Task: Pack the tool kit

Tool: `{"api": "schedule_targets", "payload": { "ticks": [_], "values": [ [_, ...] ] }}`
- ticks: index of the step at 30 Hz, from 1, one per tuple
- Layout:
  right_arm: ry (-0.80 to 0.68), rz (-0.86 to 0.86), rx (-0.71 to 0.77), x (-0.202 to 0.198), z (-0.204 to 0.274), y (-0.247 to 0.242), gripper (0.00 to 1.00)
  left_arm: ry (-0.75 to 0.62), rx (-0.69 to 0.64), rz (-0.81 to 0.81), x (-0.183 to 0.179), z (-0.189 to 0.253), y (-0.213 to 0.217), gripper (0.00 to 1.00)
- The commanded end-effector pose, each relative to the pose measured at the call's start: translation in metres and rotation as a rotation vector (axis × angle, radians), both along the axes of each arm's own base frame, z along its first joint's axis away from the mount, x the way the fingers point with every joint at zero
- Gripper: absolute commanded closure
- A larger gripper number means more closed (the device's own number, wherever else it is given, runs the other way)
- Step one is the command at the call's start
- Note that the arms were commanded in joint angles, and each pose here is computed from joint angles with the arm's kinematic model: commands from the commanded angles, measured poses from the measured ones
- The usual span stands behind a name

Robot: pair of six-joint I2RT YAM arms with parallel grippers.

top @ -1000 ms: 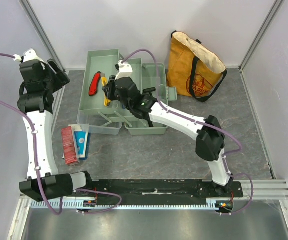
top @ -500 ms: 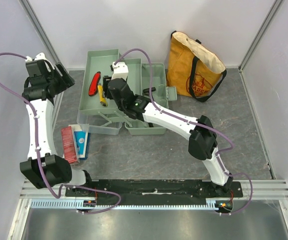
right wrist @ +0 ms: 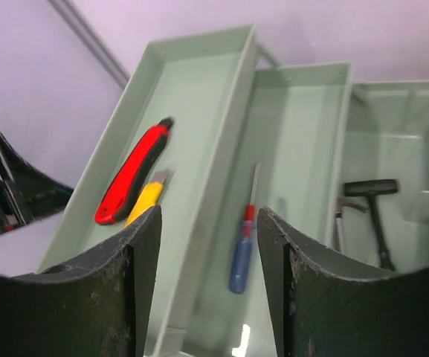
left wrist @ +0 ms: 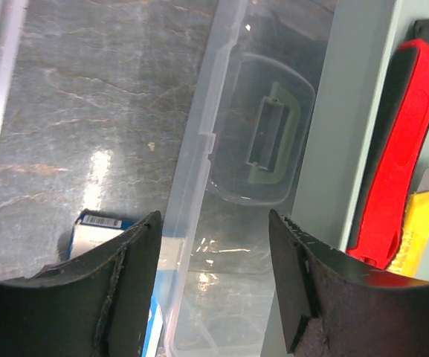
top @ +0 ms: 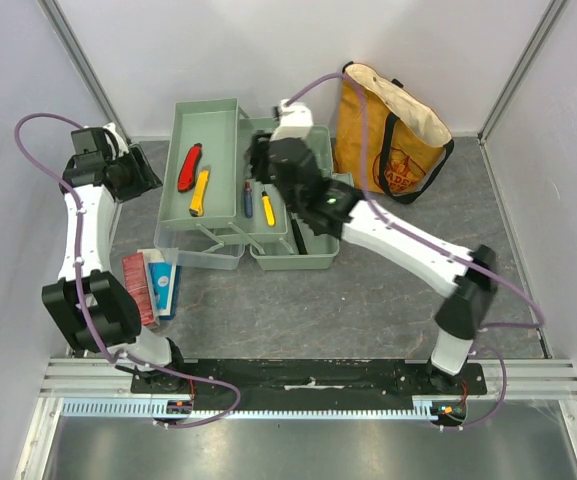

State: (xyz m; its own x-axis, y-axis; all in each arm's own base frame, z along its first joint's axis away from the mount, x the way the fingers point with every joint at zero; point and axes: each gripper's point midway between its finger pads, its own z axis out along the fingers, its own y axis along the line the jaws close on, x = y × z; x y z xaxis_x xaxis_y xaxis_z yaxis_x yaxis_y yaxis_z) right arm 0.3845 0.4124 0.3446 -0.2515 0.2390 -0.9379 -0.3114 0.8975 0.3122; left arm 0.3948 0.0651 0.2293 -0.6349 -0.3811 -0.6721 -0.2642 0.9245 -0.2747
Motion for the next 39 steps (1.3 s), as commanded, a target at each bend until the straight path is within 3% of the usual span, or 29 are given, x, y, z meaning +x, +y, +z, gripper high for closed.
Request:
{"api": "schedule_targets", "payload": {
  "ticks": [1,6,15,18,22,26,28,31,39],
  "values": [
    [0.007,-0.065,0.068,0.002,0.026,-0.069,0.39,0.031,-0.039,-0.145,0.012,-0.023,-0.012,0.37],
    [0.081,-0.103,0.082,0.000,-0.001,-0.124,0.39,0.088,-0.076,-0.183,0.019,-0.048,-0.016,0.43],
    [0.276,-0.136,0.075,-0.014,-0.081,-0.191,0.40,0.113,-0.049,-0.208,0.023,-0.073,-0.012,0.69],
    [0.322,-0.134,0.086,-0.019,-0.098,-0.200,0.40,0.115,-0.043,-0.217,0.023,-0.076,-0.013,0.68],
    [0.373,-0.143,0.091,-0.023,-0.118,-0.214,0.41,0.139,-0.042,-0.200,0.020,-0.084,-0.011,0.55],
    [0.410,-0.180,0.081,-0.026,-0.134,-0.230,0.41,0.161,-0.034,-0.206,0.019,-0.093,-0.014,0.54],
    [0.431,-0.193,0.078,-0.029,-0.142,-0.237,0.41,0.184,-0.020,-0.205,0.019,-0.098,-0.015,0.63],
    [0.471,-0.227,0.071,-0.033,-0.158,-0.249,0.41,0.208,-0.021,-0.195,0.018,-0.102,-0.016,0.98],
    [0.605,-0.299,0.032,-0.041,-0.216,-0.274,0.42,0.117,0.052,-0.170,0.026,-0.057,-0.021,0.98]
  ]
}}
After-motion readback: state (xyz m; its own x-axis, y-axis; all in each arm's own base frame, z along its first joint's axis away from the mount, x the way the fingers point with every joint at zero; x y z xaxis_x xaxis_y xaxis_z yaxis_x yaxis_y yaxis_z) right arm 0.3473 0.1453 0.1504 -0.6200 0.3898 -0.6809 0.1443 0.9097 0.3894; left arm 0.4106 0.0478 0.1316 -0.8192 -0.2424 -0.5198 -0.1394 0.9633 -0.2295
